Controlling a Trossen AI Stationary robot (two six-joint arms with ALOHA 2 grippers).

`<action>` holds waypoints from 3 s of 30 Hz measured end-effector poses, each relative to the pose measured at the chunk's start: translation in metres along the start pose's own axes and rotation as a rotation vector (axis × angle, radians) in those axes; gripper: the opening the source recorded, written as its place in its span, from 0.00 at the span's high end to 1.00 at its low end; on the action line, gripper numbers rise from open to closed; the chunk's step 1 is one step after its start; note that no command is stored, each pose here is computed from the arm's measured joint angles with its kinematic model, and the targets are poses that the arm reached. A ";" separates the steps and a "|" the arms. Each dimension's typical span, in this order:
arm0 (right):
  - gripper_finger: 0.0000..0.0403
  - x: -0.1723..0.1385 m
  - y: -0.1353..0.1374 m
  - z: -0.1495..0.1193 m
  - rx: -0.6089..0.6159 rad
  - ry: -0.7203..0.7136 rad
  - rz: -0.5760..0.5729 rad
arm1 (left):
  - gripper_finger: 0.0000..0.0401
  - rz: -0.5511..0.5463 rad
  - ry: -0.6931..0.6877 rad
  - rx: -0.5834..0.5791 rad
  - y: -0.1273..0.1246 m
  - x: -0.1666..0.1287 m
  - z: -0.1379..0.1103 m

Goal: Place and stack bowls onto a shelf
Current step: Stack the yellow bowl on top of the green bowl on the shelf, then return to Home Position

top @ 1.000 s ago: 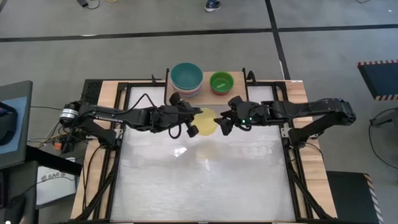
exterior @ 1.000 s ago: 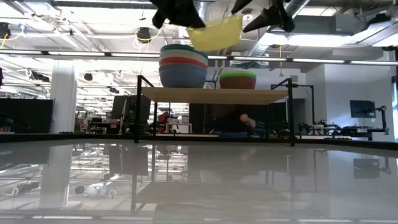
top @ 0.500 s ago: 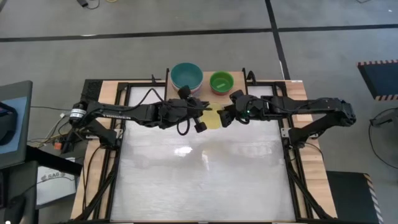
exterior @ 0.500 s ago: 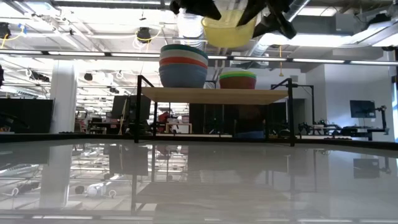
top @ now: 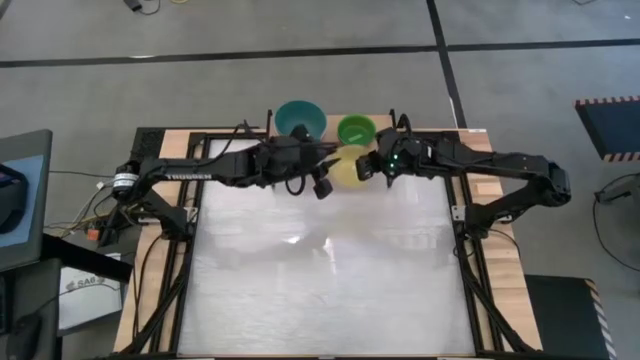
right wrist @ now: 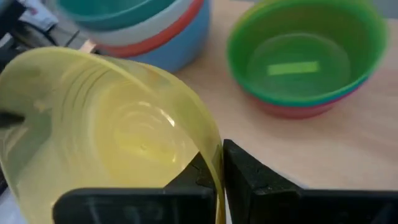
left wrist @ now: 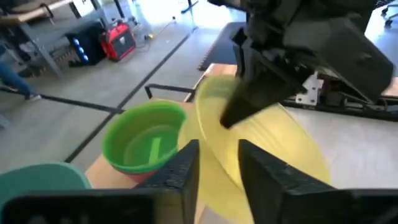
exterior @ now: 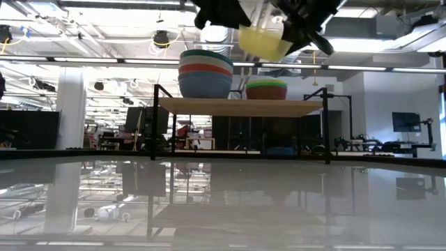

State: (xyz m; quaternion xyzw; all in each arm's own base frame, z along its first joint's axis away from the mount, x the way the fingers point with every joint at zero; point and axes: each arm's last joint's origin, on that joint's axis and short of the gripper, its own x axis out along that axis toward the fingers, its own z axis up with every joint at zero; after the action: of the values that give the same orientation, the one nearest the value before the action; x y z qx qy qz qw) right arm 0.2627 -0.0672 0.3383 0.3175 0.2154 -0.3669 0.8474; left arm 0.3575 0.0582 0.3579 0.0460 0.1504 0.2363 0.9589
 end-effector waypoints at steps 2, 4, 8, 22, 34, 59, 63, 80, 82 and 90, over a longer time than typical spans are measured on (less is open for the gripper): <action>0.92 0.002 -0.007 0.005 0.010 -0.005 -0.026 | 0.72 0.007 0.006 -0.012 0.006 0.002 -0.001; 0.94 0.004 -0.014 0.011 0.022 -0.016 -0.049 | 0.67 0.017 0.028 -0.013 0.011 0.001 0.000; 0.94 0.006 -0.025 0.024 0.039 -0.049 -0.082 | 0.59 0.053 0.046 0.013 0.023 -0.002 0.013; 0.92 0.014 -0.090 0.074 0.142 0.001 -0.084 | 0.58 0.116 -0.014 0.041 0.048 -0.006 0.034; 0.87 0.051 -0.094 0.077 0.123 0.056 -0.005 | 0.58 0.147 0.042 0.001 0.053 -0.004 0.028; 0.46 0.046 -0.090 0.090 0.128 -0.064 0.059 | 0.58 0.181 0.111 -0.064 0.059 -0.030 0.029; 0.46 0.036 -0.083 0.096 0.074 -0.101 0.183 | 0.58 0.172 0.021 -0.092 0.066 -0.055 0.044; 0.81 0.044 -0.044 0.050 -0.133 -0.016 0.282 | 0.58 0.174 -0.202 -0.233 0.061 -0.160 0.017; 0.84 0.038 -0.042 0.045 -0.143 -0.034 0.351 | 0.58 0.120 -0.220 -0.279 0.056 -0.159 0.001; 0.94 -0.003 -0.039 -0.001 -0.223 -0.154 0.649 | 0.60 -0.256 -0.254 -0.343 0.029 -0.143 -0.053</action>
State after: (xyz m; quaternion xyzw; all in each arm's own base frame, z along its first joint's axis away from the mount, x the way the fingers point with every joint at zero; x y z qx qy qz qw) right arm 0.2307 -0.0855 0.3248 0.2465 0.0776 -0.0756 0.9631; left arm 0.2079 0.0181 0.3507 -0.1073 -0.0091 0.1273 0.9860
